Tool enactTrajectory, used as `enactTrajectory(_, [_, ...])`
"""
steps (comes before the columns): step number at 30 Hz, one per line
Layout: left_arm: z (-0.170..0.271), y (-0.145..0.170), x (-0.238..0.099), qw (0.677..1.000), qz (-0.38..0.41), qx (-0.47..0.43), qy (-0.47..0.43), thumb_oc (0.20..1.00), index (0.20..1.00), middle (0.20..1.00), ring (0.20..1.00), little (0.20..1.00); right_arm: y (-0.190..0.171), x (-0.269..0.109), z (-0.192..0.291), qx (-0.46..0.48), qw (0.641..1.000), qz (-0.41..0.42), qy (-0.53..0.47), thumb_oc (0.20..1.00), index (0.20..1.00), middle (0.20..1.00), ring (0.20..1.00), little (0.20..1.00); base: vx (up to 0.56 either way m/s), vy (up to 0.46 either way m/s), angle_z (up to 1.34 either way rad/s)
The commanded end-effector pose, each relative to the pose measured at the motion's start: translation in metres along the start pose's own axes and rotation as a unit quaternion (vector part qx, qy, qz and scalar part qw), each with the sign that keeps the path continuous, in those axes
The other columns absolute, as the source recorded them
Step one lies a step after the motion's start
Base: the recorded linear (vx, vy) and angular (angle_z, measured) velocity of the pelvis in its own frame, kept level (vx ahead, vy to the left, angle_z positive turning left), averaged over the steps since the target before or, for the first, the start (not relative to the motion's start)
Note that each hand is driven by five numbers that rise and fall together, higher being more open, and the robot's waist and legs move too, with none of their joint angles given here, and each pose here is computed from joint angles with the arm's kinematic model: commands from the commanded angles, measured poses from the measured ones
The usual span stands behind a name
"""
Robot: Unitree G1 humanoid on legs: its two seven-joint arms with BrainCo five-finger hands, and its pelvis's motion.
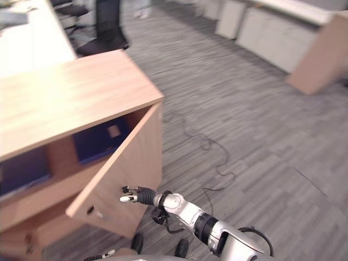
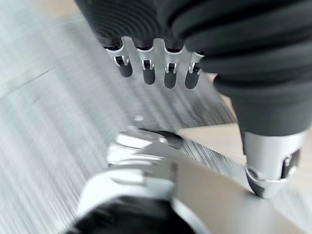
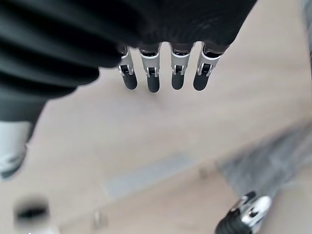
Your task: Put the empty folder in the office cabinet
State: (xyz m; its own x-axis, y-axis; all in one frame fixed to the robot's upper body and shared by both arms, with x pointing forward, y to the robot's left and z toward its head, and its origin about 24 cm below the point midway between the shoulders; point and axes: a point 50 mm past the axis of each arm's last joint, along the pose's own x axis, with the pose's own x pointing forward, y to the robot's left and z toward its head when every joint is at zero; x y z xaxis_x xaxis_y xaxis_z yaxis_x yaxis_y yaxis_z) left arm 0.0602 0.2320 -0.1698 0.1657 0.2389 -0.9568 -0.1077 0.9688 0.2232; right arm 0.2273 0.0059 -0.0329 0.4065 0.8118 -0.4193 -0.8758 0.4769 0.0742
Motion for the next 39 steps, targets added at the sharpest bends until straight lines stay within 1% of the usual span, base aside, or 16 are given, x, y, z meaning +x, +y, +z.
enactTrajectory(1, [-0.010, 0.010, -0.001, 0.999, 0.021, -0.014, 0.024, 1.000, 1.000, 1.000, 1.000, 1.000, 0.035, 0.027, 0.037, 0.037, 0.995, 0.042, -0.081, 1.000, 1.000, 1.000, 1.000, 1.000, 0.08, -0.138, 0.82])
enactTrajectory(7, [-0.002, -0.001, 0.000, 1.000, 0.012, -0.022, 0.013, 1.000, 1.000, 1.000, 1.000, 1.000, 0.036, 0.030, 0.033, 0.055, 0.995, 0.026, -0.074, 1.000, 1.000, 1.000, 1.000, 1.000, 0.04, -0.215, 0.81])
enactTrajectory(9, [0.002, -0.009, 0.000, 0.999, 0.005, -0.031, 0.007, 1.000, 1.000, 1.000, 1.000, 1.000, 0.037, 0.033, 0.034, 0.057, 0.995, 0.020, -0.074, 1.000, 1.000, 1.000, 1.000, 1.000, 0.01, -0.290, 0.66])
enactTrajectory(14, [0.008, -0.023, -0.001, 0.999, 0.003, -0.048, -0.002, 1.000, 1.000, 1.000, 1.000, 1.000, 0.025, 0.030, 0.033, 0.022, 0.997, 0.000, -0.069, 1.000, 1.000, 1.000, 1.000, 1.000, -0.01, -0.148, 0.82])
enactTrajectory(18, [0.005, -0.020, -0.001, 0.998, 0.020, -0.059, 0.001, 1.000, 1.000, 1.000, 1.000, 1.000, 0.022, 0.033, 0.018, 0.010, 0.999, -0.025, -0.030, 1.000, 1.000, 1.000, 1.000, 1.000, -0.06, -0.056, 0.87])
enactTrajectory(20, [0.025, -0.034, -0.002, 0.996, -0.002, -0.090, -0.028, 1.000, 1.000, 1.000, 1.000, 1.000, 0.021, 0.031, -0.010, -0.008, 0.998, -0.036, 0.043, 1.000, 1.000, 1.000, 1.000, 1.000, -0.04, 0.084, 0.63])
enactTrajectory(22, [0.034, -0.045, -0.004, 0.994, -0.023, -0.102, -0.037, 1.000, 1.000, 1.000, 1.000, 1.000, 0.013, 0.022, -0.039, -0.009, 0.992, -0.064, 0.110, 1.000, 1.000, 1.000, 1.000, 1.000, -0.03, 0.098, 0.60])
enactTrajectory(23, [0.033, -0.045, -0.004, 0.994, -0.023, -0.102, -0.036, 1.000, 1.000, 1.000, 1.000, 1.000, 0.013, 0.022, -0.039, -0.009, 0.992, -0.064, 0.110, 1.000, 1.000, 1.000, 1.000, 1.000, -0.03, 0.078, 0.75])
enactTrajectory(26, [0.036, -0.057, -0.005, 0.994, -0.044, -0.095, -0.039, 1.000, 1.000, 1.000, 1.000, 1.000, 0.002, 0.006, -0.068, -0.012, 0.980, -0.099, 0.171, 1.000, 1.000, 1.000, 1.000, 1.000, -0.06, 0.103, 1.11])
enactTrajectory(28, [0.036, -0.057, -0.005, 0.994, -0.048, -0.088, -0.039, 1.000, 1.000, 1.000, 1.000, 1.000, -0.003, -0.008, -0.091, 0.007, 0.969, -0.128, 0.213, 1.000, 1.000, 1.000, 1.000, 1.000, -0.07, 0.129, 1.11])
enactTrajectory(30, [0.033, -0.049, -0.004, 0.994, -0.044, -0.089, -0.038, 1.000, 1.000, 1.000, 1.000, 1.000, -0.007, -0.025, -0.114, 0.045, 0.955, -0.161, 0.247, 1.000, 1.000, 1.000, 1.000, 1.000, -0.07, 0.116, 1.12])
enactTrajectory(31, [0.033, -0.049, -0.004, 0.994, -0.044, -0.088, -0.038, 1.000, 1.000, 1.000, 1.000, 1.000, -0.007, -0.026, -0.114, 0.045, 0.954, -0.162, 0.247, 1.000, 1.000, 1.000, 1.000, 1.000, -0.08, 0.107, 0.60])
enactTrajectory(34, [0.032, -0.041, -0.003, 0.995, -0.043, -0.076, -0.038, 1.000, 1.000, 1.000, 1.000, 1.000, -0.005, -0.045, -0.139, 0.104, 0.933, -0.198, 0.281, 1.000, 1.000, 1.000, 1.000, 1.000, -0.11, 0.170, 0.63])
enactTrajectory(36, [0.034, -0.035, -0.002, 0.996, -0.042, -0.062, -0.045, 1.000, 1.000, 1.000, 1.000, 1.000, -0.001, -0.061, -0.157, 0.152, 0.913, -0.227, 0.302, 1.000, 1.000, 1.000, 1.000, 1.000, -0.11, 0.260, 0.76])
enactTrajectory(39, [0.037, -0.026, -0.002, 0.996, -0.038, -0.053, -0.054, 1.000, 1.000, 1.000, 1.000, 1.000, -0.008, -0.086, -0.175, 0.223, 0.879, -0.287, 0.310, 1.000, 1.000, 1.000, 1.000, 1.000, -0.09, 0.372, 0.80])
